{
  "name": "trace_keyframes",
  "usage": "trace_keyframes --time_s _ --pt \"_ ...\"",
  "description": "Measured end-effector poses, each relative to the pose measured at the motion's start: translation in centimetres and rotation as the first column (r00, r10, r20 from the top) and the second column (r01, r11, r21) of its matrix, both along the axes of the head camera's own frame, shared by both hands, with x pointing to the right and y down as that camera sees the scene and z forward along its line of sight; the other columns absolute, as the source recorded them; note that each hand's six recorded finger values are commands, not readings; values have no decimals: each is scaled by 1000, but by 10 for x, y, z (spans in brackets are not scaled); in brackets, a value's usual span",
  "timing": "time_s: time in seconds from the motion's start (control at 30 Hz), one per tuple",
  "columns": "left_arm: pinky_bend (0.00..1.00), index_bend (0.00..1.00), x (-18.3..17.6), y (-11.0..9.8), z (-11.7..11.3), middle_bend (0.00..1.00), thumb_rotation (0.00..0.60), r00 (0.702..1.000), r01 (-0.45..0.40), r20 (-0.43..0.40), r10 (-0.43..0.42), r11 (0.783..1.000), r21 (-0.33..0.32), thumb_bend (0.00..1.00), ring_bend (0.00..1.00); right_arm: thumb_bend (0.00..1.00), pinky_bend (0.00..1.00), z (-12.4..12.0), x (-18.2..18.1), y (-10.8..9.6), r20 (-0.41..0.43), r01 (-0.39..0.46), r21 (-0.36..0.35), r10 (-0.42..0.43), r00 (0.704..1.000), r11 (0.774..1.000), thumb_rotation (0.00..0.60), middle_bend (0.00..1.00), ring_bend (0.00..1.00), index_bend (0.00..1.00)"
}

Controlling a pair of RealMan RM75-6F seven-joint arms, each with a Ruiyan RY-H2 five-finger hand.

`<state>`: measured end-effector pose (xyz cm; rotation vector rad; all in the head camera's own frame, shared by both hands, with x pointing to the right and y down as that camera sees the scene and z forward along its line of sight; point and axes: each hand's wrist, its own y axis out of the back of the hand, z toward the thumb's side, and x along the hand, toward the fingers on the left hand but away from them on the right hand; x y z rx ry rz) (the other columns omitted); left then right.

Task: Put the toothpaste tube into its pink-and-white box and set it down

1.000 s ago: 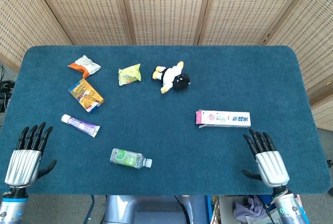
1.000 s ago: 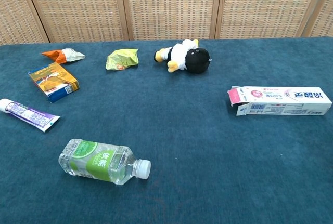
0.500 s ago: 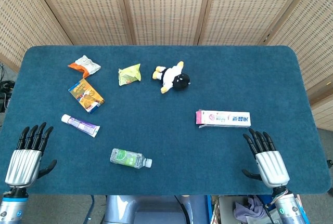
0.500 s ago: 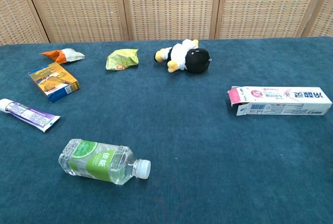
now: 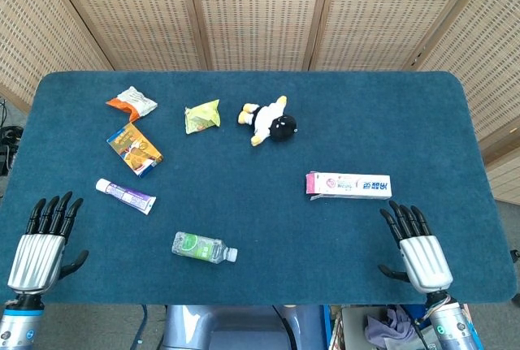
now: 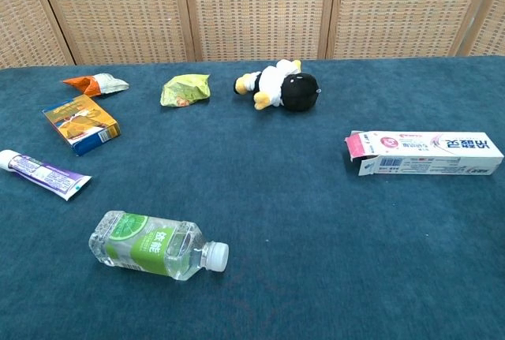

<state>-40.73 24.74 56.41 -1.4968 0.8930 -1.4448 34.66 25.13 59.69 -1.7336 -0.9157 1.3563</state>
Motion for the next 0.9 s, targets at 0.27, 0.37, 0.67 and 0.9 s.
trace_keyframes --time_s 0.27,0.37,0.67,0.9 --pt "16 0 4 -13 -3 8 600 1000 -26 -13 27 999 39 230 0 38 0 1 2 0 -3 -9 -4 9 1000 1000 600 0 0 20" --pt "76 7 4 -24 -4 37 600 999 -49 8 49 998 44 230 0 37 0 1 2 0 -2 -8 -1 8 1000 1000 600 0 0 20" --pt "155 152 -1 -60 8 139 600 988 -131 73 133 991 -37 238 92 38 0 3 2 0 -3 -9 -5 9 1000 1000 600 0 0 20" --pt "208 250 -12 -93 28 210 600 965 -195 156 211 974 -114 239 165 38 0 6 1 1 -11 -4 -10 4 1000 1000 600 0 0 20"
